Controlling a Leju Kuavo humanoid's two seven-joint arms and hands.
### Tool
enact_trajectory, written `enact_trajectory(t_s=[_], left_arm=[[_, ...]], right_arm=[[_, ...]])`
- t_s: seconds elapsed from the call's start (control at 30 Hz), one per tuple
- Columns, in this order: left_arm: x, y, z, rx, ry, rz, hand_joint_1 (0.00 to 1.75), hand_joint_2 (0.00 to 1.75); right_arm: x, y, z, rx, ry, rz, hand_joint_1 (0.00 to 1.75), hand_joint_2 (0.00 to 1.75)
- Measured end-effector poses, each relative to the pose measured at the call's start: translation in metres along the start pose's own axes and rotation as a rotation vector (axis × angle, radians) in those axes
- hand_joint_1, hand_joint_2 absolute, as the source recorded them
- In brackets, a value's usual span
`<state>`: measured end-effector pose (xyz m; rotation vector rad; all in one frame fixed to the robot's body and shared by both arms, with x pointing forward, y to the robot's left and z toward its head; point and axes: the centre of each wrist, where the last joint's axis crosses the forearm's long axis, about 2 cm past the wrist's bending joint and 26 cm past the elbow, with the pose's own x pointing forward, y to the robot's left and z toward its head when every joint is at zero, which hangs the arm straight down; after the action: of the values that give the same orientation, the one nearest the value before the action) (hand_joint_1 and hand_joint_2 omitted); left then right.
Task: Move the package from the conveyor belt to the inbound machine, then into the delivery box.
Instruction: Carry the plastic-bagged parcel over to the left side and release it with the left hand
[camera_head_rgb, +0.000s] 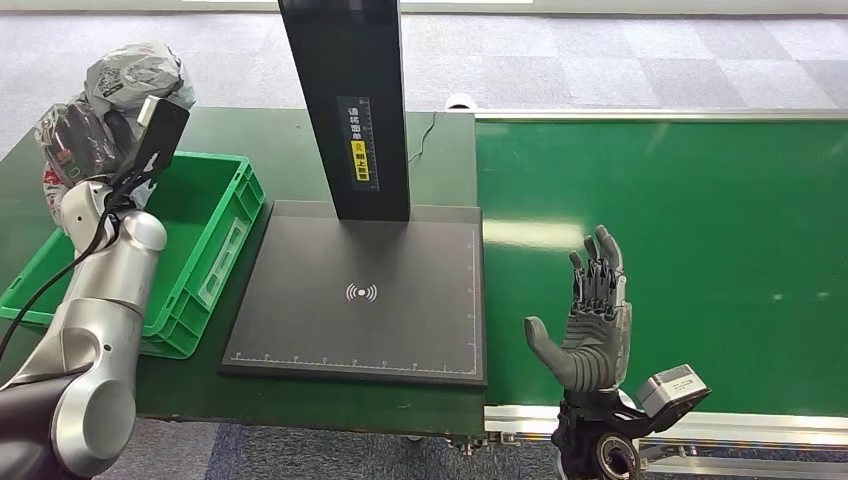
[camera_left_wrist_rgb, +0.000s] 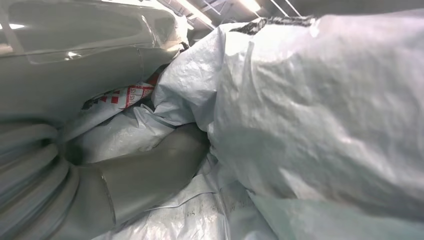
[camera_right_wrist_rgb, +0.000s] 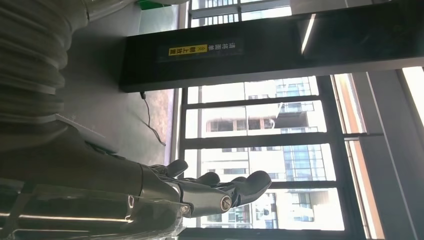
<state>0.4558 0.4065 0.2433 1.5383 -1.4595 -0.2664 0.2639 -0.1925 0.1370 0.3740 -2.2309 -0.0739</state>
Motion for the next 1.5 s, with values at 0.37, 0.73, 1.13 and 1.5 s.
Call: enact_trajectory(t_s=[0.37, 0.73, 1.13, 1.5], left_arm=[[-0.006, -0.005, 0.001, -0.048, 0.055, -0.071, 1.75, 1.75], [-0.017, -0.015, 0.004, -0.316, 0.158, -0.328, 0.00, 1.75], [-0.032, -0.014, 0.003, -0.377, 0.242, -0.482, 0.00, 1.75], [-0.036, -0.016, 0.003, -0.550, 0.267, -0.160, 0.00, 1.75]], right_arm=[[0.001, 0.000, 0.000, 0.004, 0.008, 0.004, 0.00, 1.75], [0.004, 0.000, 0.004, 0.014, 0.029, 0.014, 0.00, 1.75], [0.004, 0.001, 0.005, 0.025, 0.029, 0.005, 0.00, 1.75], [0.004, 0.001, 0.005, 0.019, 0.028, 0.009, 0.00, 1.75]])
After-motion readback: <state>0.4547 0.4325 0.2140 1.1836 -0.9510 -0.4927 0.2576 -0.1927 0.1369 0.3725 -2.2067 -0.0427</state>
